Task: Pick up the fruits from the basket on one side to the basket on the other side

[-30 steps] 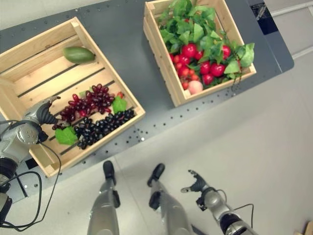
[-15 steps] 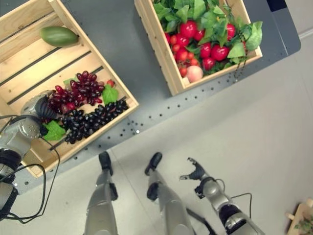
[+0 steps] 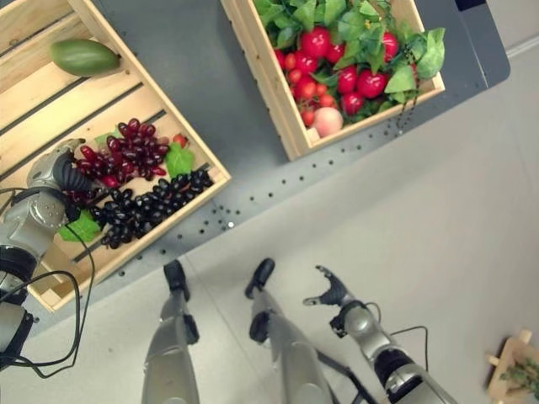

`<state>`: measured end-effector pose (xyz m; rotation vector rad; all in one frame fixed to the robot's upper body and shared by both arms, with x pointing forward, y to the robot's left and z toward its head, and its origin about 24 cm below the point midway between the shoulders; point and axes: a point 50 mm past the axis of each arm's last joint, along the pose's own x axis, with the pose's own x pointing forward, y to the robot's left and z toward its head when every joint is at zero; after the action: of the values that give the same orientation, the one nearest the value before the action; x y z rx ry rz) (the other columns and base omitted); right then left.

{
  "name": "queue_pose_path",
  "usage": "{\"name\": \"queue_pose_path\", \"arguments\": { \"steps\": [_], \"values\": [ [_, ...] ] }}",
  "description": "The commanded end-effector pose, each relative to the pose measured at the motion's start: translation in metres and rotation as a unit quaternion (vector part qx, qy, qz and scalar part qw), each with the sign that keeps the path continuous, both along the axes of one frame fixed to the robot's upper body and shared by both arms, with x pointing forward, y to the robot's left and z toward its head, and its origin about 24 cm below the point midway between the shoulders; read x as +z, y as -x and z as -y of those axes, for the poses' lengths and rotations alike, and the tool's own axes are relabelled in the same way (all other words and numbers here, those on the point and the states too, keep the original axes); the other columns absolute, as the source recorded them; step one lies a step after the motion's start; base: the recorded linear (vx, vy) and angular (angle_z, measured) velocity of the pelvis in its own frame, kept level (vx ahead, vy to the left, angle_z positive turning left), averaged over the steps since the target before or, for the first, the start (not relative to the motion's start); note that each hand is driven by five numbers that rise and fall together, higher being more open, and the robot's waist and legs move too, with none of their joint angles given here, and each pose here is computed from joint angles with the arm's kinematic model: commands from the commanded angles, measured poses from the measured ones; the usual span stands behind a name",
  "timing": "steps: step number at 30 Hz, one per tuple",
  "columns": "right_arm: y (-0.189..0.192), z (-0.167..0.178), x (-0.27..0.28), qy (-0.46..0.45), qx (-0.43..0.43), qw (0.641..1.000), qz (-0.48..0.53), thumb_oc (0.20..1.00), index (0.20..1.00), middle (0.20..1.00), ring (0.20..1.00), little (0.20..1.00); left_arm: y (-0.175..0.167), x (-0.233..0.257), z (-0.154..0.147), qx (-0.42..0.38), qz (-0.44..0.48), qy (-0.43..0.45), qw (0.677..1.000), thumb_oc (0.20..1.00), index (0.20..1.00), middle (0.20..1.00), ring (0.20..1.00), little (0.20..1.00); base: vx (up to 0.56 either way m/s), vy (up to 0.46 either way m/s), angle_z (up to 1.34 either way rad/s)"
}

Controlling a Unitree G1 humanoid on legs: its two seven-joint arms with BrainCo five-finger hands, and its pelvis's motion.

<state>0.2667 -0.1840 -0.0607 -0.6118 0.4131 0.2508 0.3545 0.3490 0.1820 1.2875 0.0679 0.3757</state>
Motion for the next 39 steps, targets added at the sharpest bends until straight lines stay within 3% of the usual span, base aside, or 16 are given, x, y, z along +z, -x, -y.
{"name": "queue_pose_path", "arguments": {
  "steps": [1,3,4,5,6,7,31,37,39],
  "values": [
    [-0.008,0.004,0.011,-0.007,-0.002,1.0,0.029,1.0,1.0,1.0,1.0,1.0,-0.008,-0.014,0.016,-0.029,-0.03,0.021,0.999,1.0,1.0,1.0,1.0,1.0,0.02,-0.04,-0.03],
    [-0.01,0.003,0.014,-0.008,-0.001,0.999,0.035,1.0,1.0,1.0,1.0,1.0,-0.008,-0.015,0.017,-0.032,-0.031,0.018,0.999,1.0,1.0,1.0,1.0,1.0,0.02,-0.026,-0.03],
    [-0.01,0.003,0.014,-0.008,-0.001,0.999,0.037,1.0,1.0,1.0,1.0,1.0,-0.007,-0.019,0.016,-0.03,-0.038,0.021,0.999,0.95,0.95,0.95,0.95,0.95,0.0,0.0,0.0],
    [-0.01,0.003,0.014,-0.008,-0.001,0.999,0.037,1.0,1.0,1.0,1.0,1.0,-0.007,-0.019,0.016,-0.03,-0.038,0.021,0.999,0.693,0.693,0.693,0.693,0.693,0.0,0.0,0.0],
    [-0.012,0.003,0.016,-0.009,-0.001,0.999,0.041,1.0,1.0,1.0,1.0,1.0,-0.006,-0.021,0.014,-0.025,-0.039,0.025,0.999,0.498,0.498,0.498,0.498,0.498,0.0,0.0,0.0],
    [-0.014,0.002,0.018,-0.012,-0.002,0.999,0.045,1.0,1.0,1.0,1.0,1.0,-0.006,-0.022,0.014,-0.022,-0.041,0.026,0.999,0.2,0.2,0.2,0.2,0.2,0.0,0.0,0.0],
    [-0.024,-0.007,0.046,-0.039,0.023,0.992,0.116,1.0,1.0,1.0,1.0,1.0,0.008,-0.059,0.003,0.008,-0.08,0.06,0.995,0.2,0.2,0.2,0.2,0.2,0.0,0.002,-0.01],
    [-0.018,-0.001,0.04,-0.041,0.005,0.993,0.106,1.0,1.0,1.0,1.0,1.0,0.013,-0.072,0.023,-0.042,-0.025,0.178,0.983,0.2,0.2,0.2,0.2,0.2,0.0,0.007,0.0],
    [-0.013,0.009,0.035,-0.034,-0.009,0.994,0.099,1.0,1.0,1.0,1.0,1.0,0.023,-0.076,0.04,-0.094,0.022,0.244,0.965,0.2,0.2,0.2,0.2,0.2,0.0,0.064,-0.01]
  ]
}}
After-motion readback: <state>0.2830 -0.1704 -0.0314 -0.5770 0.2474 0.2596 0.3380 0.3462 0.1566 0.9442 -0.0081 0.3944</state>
